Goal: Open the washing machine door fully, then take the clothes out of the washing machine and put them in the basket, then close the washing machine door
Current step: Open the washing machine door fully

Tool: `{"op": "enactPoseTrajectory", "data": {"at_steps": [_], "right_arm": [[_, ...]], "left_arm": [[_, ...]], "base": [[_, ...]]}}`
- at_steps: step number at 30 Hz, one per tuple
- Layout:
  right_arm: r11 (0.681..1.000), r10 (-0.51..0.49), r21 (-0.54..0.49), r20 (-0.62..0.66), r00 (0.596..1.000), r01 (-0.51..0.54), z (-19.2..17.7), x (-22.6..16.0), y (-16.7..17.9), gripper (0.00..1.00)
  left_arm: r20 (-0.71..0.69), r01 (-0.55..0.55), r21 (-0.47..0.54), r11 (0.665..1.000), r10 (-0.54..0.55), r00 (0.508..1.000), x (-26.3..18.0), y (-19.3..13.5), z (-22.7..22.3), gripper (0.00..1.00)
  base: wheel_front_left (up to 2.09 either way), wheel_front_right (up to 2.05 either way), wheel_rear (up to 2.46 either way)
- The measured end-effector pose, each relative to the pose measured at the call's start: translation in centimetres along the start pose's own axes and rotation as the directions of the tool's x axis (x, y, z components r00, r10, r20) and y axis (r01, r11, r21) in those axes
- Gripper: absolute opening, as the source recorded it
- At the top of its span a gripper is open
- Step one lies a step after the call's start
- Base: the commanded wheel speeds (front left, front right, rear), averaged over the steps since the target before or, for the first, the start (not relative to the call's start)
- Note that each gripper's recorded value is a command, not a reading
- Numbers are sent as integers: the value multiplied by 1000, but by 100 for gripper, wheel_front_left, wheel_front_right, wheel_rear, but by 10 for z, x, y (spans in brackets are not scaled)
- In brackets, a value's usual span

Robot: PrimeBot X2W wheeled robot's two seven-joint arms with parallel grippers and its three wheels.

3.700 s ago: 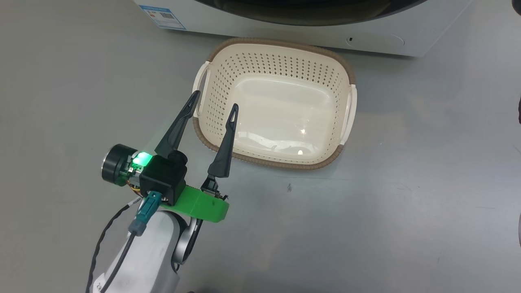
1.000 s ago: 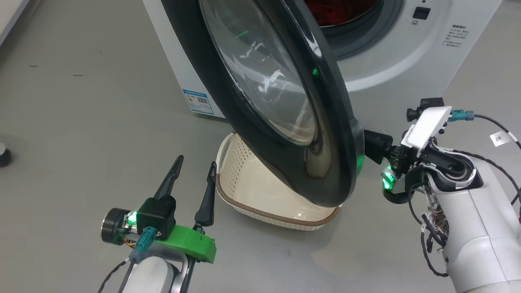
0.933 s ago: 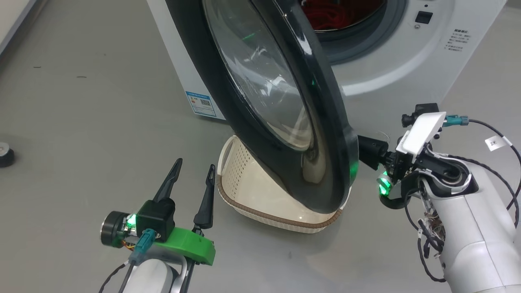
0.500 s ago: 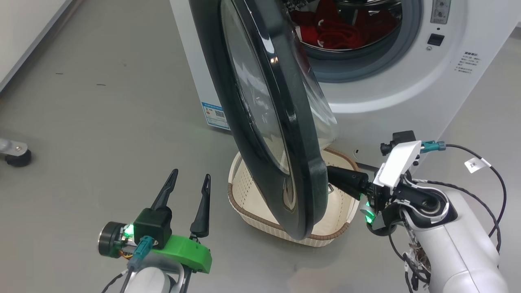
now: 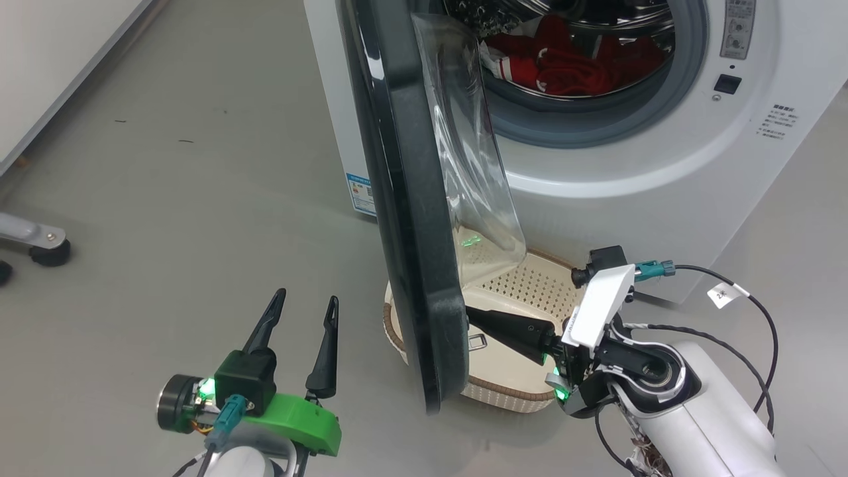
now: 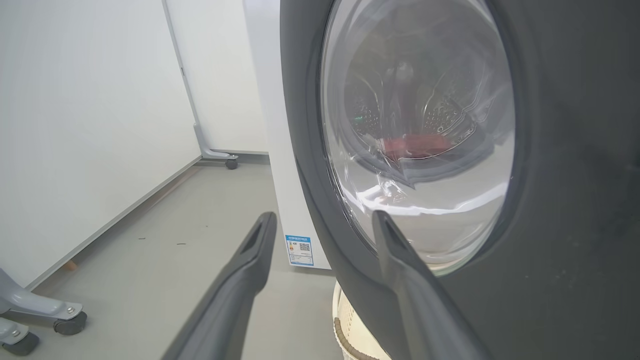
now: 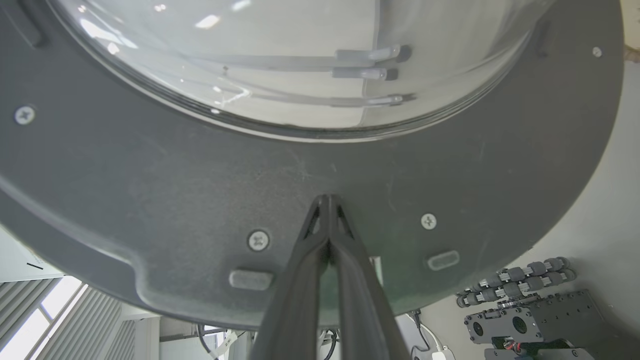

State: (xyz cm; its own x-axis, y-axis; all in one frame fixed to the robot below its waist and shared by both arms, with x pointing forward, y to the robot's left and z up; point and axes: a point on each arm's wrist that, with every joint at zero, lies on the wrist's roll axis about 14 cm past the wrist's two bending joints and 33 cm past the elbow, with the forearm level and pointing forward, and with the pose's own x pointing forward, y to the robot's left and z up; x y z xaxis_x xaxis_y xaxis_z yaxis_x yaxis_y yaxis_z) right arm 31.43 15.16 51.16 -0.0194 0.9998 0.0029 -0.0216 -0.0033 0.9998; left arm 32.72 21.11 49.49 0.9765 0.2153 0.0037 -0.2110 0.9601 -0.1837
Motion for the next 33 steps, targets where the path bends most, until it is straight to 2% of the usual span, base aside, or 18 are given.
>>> {"op": "enactPoseTrajectory", "data": {"at_steps": [13,21,27,33], "right_arm": [[1000,15,-1,-25,1000,-15,-19,15,3,0],[999,31,21,26,999,-31,-15,14,5,0],[996,70,36,159,985,-76,10,2,13,0],[994,74,43,362,929,-96,46,-28,11,0]], "left_arm": [[4,-27,0,1000,27,1000,-4,8,1,100],[6,-41,-3,999,41,999,-3,13,2,100],[-3,-30,-5,1000,30,1000,-1,9,-1,100],[-6,-18,-5,1000,18,1000,3,5,-3,100]], "base": [[0,0,0],[0,0,0],[0,0,0],[0,0,0]]}}
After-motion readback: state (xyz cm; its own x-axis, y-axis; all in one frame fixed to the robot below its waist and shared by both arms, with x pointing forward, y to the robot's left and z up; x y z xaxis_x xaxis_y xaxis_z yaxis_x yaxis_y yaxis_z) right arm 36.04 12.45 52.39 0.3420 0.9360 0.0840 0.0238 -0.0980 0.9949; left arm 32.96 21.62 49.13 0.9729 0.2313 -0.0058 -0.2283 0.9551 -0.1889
